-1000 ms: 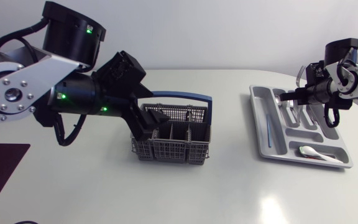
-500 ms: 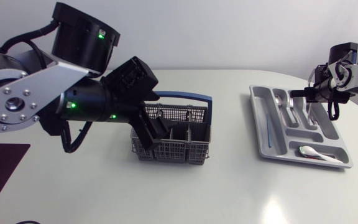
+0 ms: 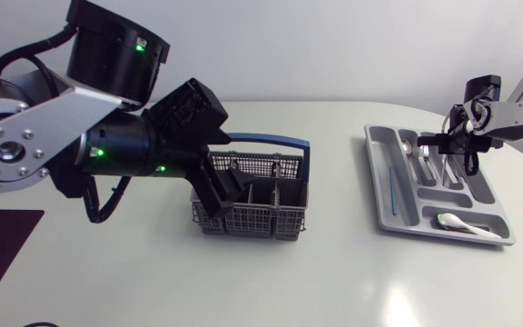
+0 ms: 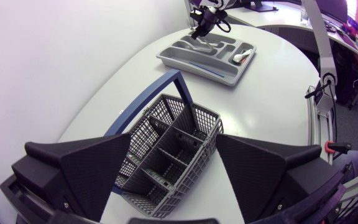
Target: Unload the cutlery basket into the drawer organizer.
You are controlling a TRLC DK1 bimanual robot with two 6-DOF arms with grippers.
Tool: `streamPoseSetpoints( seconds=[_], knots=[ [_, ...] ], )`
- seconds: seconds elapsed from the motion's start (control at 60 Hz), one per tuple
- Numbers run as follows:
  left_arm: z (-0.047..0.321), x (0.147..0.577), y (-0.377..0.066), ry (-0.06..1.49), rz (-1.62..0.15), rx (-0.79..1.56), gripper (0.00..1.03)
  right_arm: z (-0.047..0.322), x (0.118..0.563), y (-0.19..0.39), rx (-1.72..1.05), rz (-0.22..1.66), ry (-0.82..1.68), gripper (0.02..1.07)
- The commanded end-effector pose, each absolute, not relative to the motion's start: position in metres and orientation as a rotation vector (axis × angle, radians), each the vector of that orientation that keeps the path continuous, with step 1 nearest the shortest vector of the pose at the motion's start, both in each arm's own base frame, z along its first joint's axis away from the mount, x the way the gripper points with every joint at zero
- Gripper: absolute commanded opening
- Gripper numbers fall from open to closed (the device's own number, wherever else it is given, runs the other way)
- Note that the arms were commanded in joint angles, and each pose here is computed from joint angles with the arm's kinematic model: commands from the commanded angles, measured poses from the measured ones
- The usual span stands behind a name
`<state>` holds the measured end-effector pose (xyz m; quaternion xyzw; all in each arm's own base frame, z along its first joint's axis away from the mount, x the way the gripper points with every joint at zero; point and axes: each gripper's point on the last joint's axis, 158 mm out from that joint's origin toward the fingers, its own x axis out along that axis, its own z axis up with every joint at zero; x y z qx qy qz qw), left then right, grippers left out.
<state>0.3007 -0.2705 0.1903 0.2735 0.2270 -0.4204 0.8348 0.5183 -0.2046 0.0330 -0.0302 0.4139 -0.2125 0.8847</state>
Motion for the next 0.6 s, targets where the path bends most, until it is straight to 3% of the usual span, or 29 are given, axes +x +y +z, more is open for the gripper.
streamPoseSetpoints(
  seconds=[0.0,0.183,0.35,0.583],
  knots=[
    [0.186,0.295,-0.268,0.488,-0.892,0.589,0.96,0.017,0.519,-0.213,-0.035,-0.465,0.893,0.08],
    [0.185,0.294,-0.268,0.491,-0.894,0.591,0.96,0.005,0.528,-0.216,-0.028,-0.466,0.913,0.1],
    [0.187,0.294,-0.268,0.491,-0.893,0.591,0.96,-0.007,0.536,-0.215,-0.023,-0.461,0.942,0.26],
    [0.187,0.294,-0.267,0.491,-0.89,0.592,0.96,-0.014,0.54,-0.208,-0.032,-0.453,0.954,0.3]
  ],
)
